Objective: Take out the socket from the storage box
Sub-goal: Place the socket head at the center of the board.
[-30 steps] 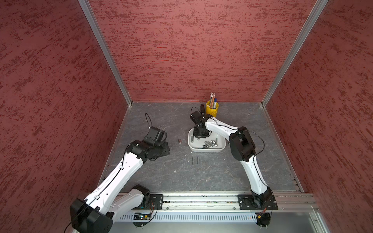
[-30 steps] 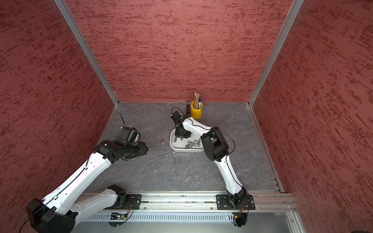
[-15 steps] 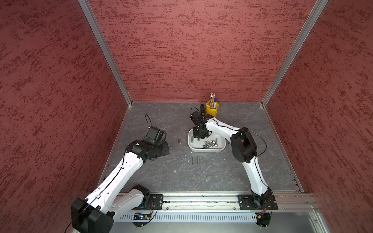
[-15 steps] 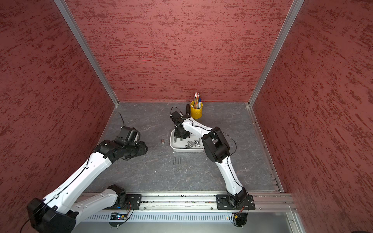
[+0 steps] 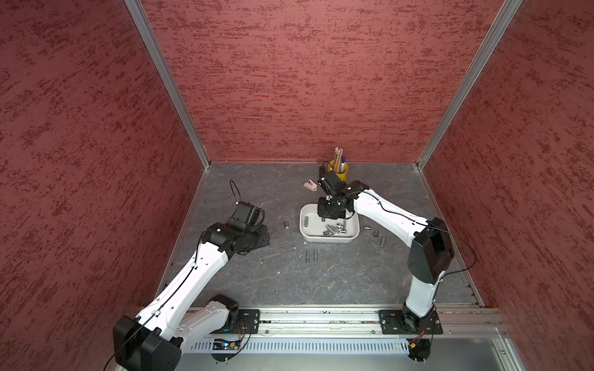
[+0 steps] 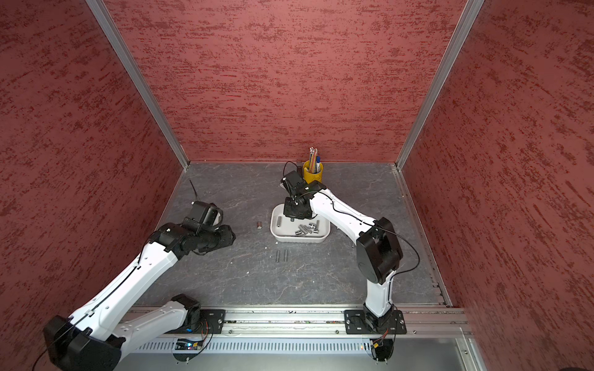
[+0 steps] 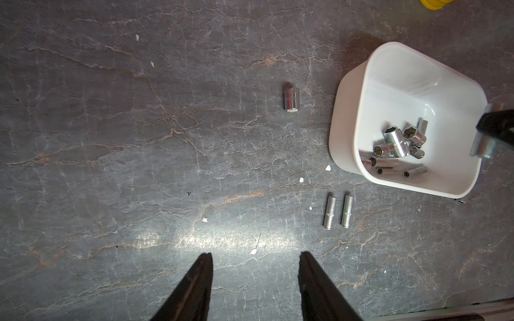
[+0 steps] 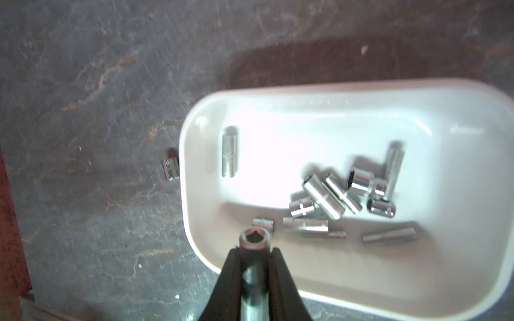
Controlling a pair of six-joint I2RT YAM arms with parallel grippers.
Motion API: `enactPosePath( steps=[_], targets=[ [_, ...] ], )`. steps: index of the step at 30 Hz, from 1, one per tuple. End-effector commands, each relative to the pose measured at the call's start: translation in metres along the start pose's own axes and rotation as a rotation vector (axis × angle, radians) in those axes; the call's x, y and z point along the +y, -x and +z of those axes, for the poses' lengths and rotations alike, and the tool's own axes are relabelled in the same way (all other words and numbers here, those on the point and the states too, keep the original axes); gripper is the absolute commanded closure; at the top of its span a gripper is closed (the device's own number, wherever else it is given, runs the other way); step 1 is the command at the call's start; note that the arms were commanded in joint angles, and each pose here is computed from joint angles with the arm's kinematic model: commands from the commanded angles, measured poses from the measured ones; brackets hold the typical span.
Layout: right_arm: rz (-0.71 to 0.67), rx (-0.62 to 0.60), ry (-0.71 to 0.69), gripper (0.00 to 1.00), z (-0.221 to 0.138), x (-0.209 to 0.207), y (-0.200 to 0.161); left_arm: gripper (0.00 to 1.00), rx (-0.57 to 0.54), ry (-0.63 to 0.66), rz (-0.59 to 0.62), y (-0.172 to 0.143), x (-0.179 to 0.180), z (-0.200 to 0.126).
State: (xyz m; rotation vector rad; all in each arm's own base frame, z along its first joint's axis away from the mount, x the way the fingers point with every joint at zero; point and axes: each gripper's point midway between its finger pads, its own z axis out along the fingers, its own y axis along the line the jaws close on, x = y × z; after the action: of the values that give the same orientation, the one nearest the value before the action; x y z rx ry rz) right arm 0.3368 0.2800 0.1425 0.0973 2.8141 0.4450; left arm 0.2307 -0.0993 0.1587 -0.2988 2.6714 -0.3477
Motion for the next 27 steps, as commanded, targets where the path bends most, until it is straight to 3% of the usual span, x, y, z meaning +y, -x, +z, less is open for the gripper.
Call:
enactPosePath(
  steps=[1,12,19,27],
  targets=[
    [0.000,0.012,0.055,0.93,-0.009,0.006,-0.021,0.47,-0.019,-0.001,0.007,0.002,0.003,0.000],
    [-0.053,0.081,0.034,0.92,0.012,-0.003,-0.093,0.47,-0.017,-0.008,0.009,0.001,0.002,0.000],
    [-0.130,0.122,0.032,0.92,0.036,0.022,-0.117,0.47,-0.024,-0.009,0.007,0.001,0.002,-0.001],
    [-0.202,0.139,0.093,0.92,0.055,0.081,-0.125,0.47,-0.063,0.021,-0.009,0.006,0.009,-0.006]
  ],
)
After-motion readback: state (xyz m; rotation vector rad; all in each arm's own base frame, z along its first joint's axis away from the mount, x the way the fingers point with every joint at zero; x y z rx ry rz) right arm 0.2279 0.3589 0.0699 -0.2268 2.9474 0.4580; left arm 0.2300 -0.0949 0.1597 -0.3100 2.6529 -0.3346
